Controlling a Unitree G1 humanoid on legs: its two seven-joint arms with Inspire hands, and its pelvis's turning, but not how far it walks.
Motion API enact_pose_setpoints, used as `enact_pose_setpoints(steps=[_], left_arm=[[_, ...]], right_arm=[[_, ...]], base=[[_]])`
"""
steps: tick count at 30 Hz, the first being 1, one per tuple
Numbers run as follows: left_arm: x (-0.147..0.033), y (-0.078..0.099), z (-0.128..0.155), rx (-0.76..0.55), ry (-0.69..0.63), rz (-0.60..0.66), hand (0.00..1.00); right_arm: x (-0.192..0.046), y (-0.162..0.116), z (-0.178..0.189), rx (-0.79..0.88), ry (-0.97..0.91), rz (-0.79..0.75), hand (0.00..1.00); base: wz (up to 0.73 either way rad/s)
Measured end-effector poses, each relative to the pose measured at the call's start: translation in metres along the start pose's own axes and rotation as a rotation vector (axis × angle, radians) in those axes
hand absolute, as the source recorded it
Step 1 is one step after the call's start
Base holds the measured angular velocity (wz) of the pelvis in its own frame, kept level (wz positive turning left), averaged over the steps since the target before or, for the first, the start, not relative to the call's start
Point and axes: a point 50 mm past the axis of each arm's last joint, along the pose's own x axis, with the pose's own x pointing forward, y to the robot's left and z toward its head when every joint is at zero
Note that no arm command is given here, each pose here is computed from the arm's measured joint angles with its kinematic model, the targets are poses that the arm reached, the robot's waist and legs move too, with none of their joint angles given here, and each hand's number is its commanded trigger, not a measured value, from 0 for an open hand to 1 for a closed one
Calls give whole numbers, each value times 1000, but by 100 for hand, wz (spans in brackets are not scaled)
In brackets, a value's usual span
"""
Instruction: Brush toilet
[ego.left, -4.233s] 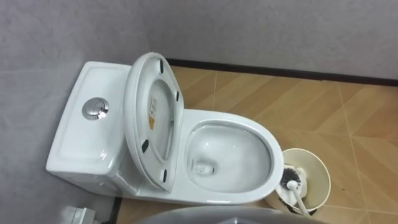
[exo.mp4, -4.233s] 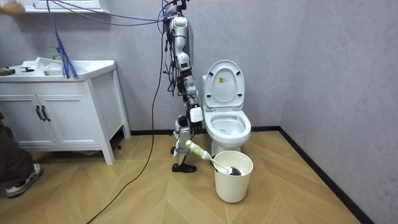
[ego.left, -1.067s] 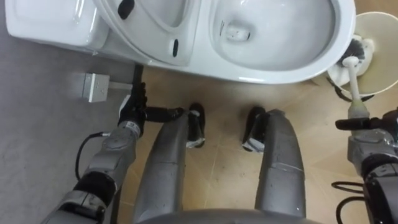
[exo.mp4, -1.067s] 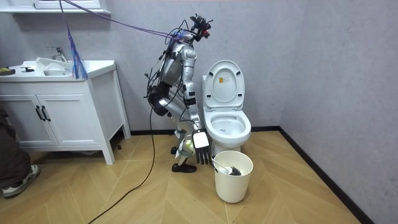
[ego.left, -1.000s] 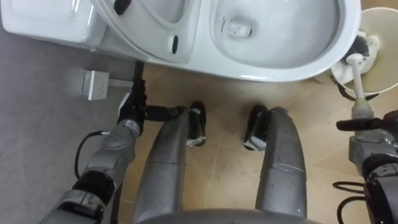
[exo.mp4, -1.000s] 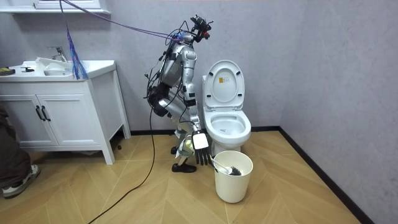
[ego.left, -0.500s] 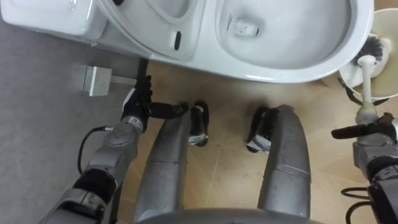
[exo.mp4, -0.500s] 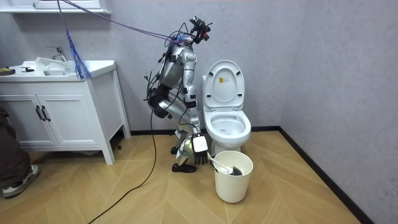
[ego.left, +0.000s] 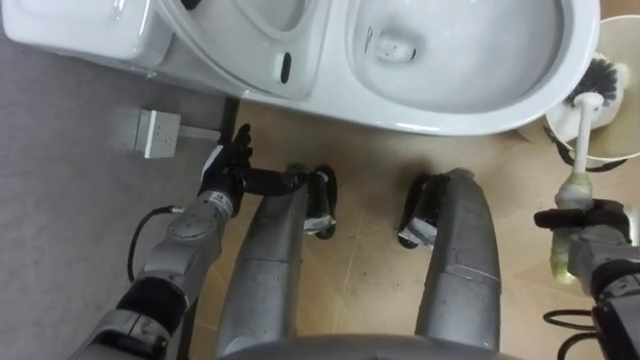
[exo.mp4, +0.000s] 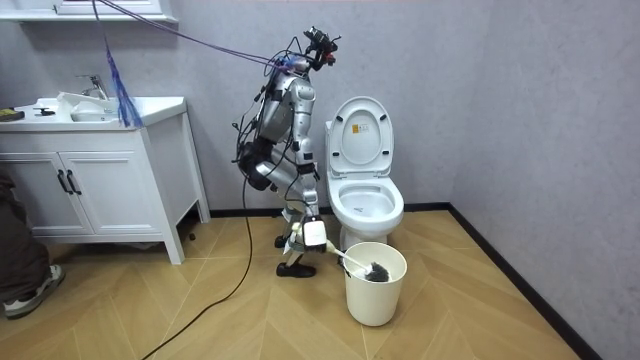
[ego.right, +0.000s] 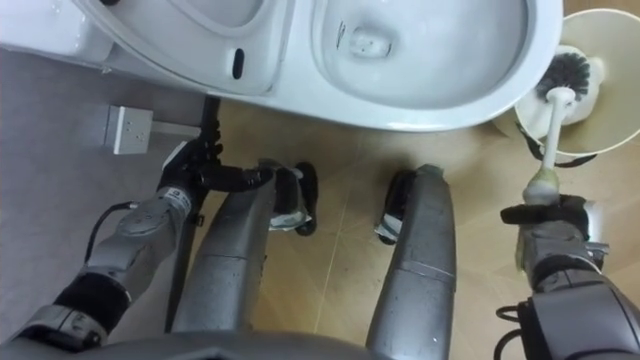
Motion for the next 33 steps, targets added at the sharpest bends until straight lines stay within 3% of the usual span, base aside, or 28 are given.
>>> enact_pose_setpoints(steps=[10, 19, 25, 27, 33], left_arm=[[-5, 4, -15, 55, 44, 35, 0], [-19, 43, -46, 144, 150, 160, 0], [-43, 66, -84, 152, 274, 263, 0], [-61, 76, -103, 139, 327, 318, 0], [-97, 84, -131, 110, 390, 395, 0]], right_arm=[[-1, -1, -24, 45, 82, 27, 100], [-7, 17, -35, 99, 118, 79, 100], [-16, 23, -67, 89, 126, 112, 100], [-22, 27, -89, 91, 174, 123, 100], [-34, 21, -125, 105, 218, 142, 100]], base=[[-10], [-7], [12], [-3], [3]])
